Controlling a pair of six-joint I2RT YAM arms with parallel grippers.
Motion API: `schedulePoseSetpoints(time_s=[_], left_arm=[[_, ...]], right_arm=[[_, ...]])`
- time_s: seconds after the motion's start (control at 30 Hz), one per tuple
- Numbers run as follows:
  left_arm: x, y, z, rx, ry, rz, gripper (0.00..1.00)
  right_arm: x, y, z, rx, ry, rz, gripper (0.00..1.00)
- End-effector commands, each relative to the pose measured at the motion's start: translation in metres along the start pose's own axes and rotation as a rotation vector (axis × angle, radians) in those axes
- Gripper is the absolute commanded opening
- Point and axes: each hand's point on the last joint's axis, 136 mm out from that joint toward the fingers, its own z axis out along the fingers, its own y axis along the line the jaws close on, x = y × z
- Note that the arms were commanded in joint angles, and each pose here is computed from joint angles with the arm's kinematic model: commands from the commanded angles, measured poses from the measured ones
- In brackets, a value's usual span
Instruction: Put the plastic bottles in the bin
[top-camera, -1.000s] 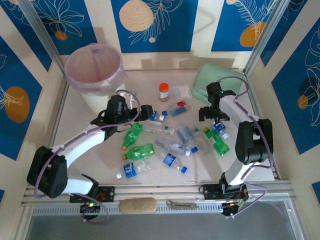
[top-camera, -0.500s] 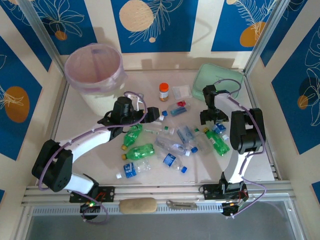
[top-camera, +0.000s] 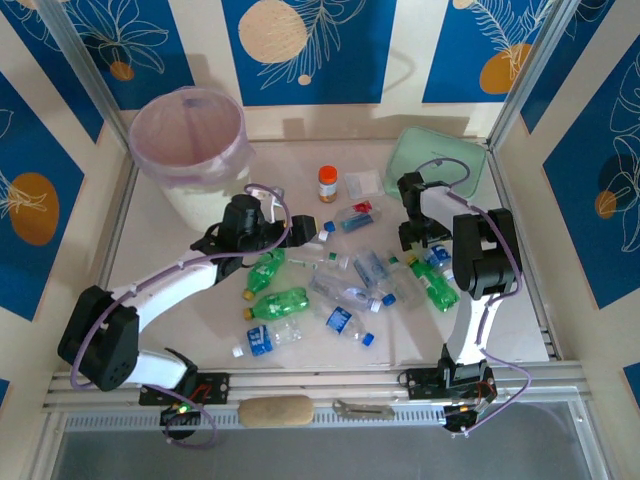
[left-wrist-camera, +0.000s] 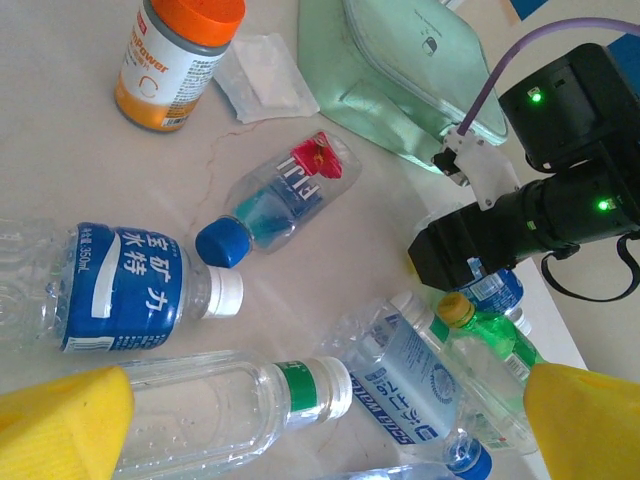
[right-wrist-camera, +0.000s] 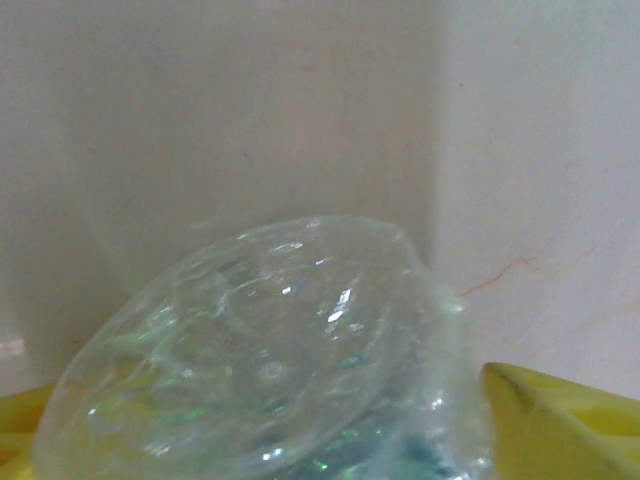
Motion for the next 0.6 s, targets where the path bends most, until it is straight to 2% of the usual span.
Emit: schedulePoseSetpoints(time_s=[0.0,0.4,0.57], left_arm=[[-0.004,-0.003,0.0,-0.006,-0.009,0.02,1.0],[-0.002,-0.001,0.004,-0.005,-0.005,0.009,1.0],[-0.003,-0.001,0.005,-0.007,-0.008,0.007,1.0]], right_arm=[[-0.007,-0.001,0.008,0.038,-0.02,-0.014,0.74],[-0.017,0.003,0.006,0.058,-0.076,-0.049,0.55],[-0.026,0.004,-0.005,0.056,-0.126,-0.051,0.51]])
